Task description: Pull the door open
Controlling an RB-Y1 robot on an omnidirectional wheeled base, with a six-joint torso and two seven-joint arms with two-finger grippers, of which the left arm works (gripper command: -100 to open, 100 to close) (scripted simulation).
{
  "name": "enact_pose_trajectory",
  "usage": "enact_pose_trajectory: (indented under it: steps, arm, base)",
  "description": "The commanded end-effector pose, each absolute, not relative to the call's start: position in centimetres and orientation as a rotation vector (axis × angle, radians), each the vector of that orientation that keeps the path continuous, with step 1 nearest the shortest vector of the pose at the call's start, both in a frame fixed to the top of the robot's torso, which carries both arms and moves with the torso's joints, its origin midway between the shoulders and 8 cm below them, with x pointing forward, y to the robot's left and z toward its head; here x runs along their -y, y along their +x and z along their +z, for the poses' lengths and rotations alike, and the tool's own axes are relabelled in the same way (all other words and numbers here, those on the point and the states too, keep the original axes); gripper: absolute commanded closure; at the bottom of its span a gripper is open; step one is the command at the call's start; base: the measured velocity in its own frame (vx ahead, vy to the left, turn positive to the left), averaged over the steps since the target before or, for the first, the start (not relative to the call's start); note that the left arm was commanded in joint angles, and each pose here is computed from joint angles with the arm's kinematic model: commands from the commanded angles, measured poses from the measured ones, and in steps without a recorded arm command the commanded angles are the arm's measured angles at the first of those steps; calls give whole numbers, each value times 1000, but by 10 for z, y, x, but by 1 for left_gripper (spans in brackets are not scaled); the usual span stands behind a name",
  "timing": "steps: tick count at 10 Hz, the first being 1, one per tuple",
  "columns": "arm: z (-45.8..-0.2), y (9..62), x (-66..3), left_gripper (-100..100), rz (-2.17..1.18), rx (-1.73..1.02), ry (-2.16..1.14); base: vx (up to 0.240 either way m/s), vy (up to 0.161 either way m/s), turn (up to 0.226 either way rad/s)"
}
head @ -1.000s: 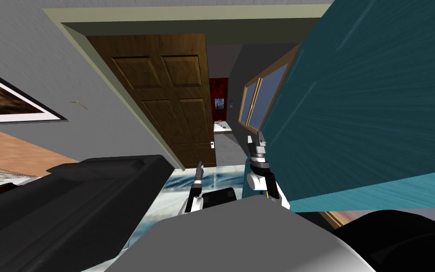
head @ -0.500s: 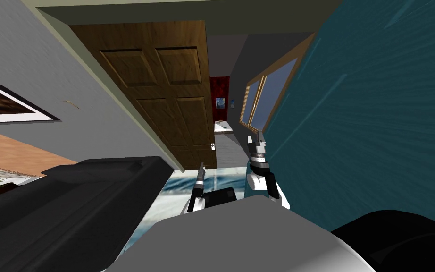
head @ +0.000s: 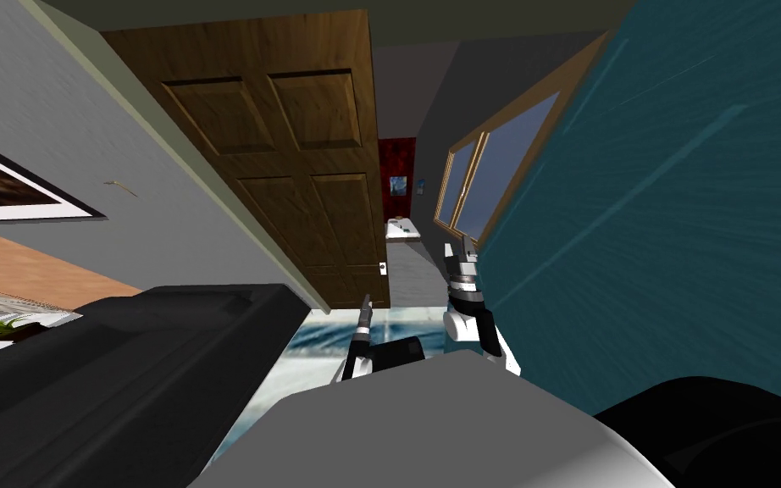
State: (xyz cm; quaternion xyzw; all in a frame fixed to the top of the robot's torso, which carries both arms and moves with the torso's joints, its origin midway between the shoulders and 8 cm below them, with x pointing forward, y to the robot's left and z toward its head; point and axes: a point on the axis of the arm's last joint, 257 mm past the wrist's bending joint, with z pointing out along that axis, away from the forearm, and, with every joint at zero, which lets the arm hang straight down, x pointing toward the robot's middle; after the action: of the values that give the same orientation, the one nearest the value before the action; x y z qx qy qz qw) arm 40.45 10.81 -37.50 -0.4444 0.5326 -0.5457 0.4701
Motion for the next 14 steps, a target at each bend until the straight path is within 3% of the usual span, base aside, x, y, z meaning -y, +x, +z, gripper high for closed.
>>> enact_pose_trajectory:
  steps: [1,5,14]
  arm:
    - [-378,404,-103,-100,-1339,-1314,-1094]
    - [-387,400,-92,-100,-1343,-1335,-1106]
    - [-390,399,-86,-100,-1345,-1344,-1113]
  base:
    - [179,-57,44]
    - [127,-23,-20]
    - [50,-40,27]
